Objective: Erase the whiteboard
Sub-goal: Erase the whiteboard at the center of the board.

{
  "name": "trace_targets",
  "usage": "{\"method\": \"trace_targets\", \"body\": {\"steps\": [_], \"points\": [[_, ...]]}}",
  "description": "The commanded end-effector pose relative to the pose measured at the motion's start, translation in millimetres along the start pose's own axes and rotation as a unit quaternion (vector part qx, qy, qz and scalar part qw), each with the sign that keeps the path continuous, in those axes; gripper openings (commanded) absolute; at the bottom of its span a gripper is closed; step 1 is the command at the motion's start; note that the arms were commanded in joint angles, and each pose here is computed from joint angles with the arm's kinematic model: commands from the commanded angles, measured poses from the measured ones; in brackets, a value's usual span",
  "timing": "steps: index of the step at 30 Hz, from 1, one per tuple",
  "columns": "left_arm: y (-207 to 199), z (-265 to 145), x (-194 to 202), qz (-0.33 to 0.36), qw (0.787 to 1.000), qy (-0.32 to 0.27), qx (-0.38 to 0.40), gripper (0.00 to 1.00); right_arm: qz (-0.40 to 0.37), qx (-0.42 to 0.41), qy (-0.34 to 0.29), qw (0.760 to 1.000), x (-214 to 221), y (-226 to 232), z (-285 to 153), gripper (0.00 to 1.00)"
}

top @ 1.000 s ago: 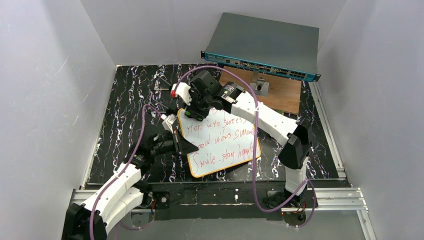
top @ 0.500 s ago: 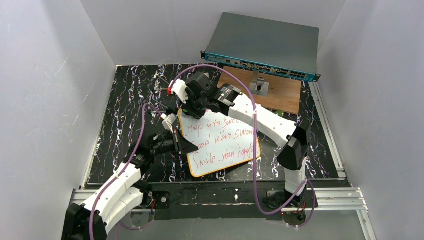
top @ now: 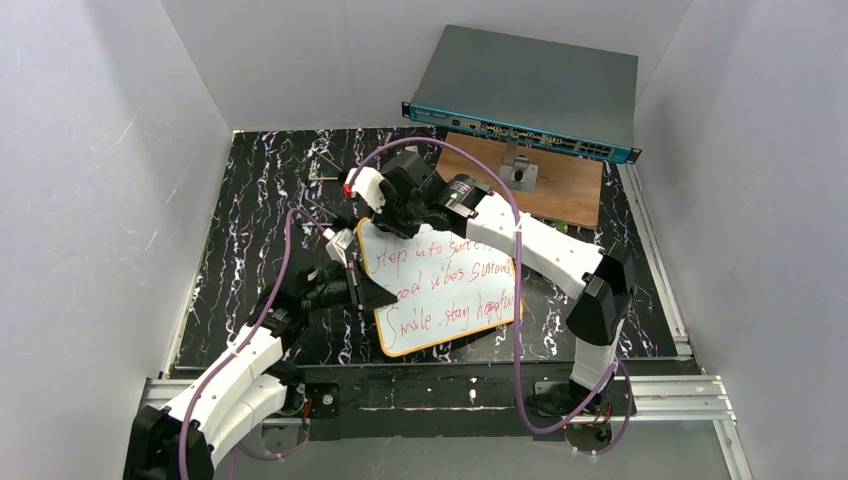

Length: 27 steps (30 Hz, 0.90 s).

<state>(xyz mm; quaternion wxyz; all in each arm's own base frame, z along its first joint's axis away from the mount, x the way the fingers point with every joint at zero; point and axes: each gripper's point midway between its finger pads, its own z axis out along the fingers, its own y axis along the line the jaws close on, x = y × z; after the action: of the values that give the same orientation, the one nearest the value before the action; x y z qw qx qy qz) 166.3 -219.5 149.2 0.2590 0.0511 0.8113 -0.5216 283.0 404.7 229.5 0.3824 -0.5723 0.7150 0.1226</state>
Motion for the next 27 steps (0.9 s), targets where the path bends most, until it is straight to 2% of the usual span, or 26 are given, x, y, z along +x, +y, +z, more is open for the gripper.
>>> {"method": "trace_targets", "body": {"steps": [1,3,6,13,18,22,27], "points": [[-26.5,-3.5,-19.2,0.118,0.992,-0.024,0.043,0.00,-0.028,-0.102,0.026,0.994,24.7,34.1,-8.8,0.01],[-26.3,-3.7,-19.1,0.117,0.992,-0.024,0.043,0.00,-0.027,-0.134,0.015,0.991,19.9,46.0,-13.8,0.01],[-26.9,-4.0,-19.2,0.118,0.992,-0.025,0.044,0.00,-0.017,-0.134,0.006,0.991,9.3,46.8,-14.7,0.01],[-26.6,-3.6,-19.2,0.117,0.992,-0.026,0.044,0.00,0.036,0.008,0.003,0.999,0.9,-13.3,-7.9,0.01],[-26.4,-3.6,-19.4,0.118,0.992,-0.025,0.043,0.00,0.040,0.029,0.021,0.999,20.1,-29.1,-8.1,0.01],[-25.8,-3.5,-19.1,0.117,0.992,-0.025,0.043,0.00,0.017,-0.006,0.034,0.999,36.3,-14.4,-8.1,0.01],[-26.0,-3.2,-19.2,0.117,0.992,-0.025,0.043,0.00,-0.015,-0.148,0.033,0.988,48.8,41.0,-17.2,0.01]]}}
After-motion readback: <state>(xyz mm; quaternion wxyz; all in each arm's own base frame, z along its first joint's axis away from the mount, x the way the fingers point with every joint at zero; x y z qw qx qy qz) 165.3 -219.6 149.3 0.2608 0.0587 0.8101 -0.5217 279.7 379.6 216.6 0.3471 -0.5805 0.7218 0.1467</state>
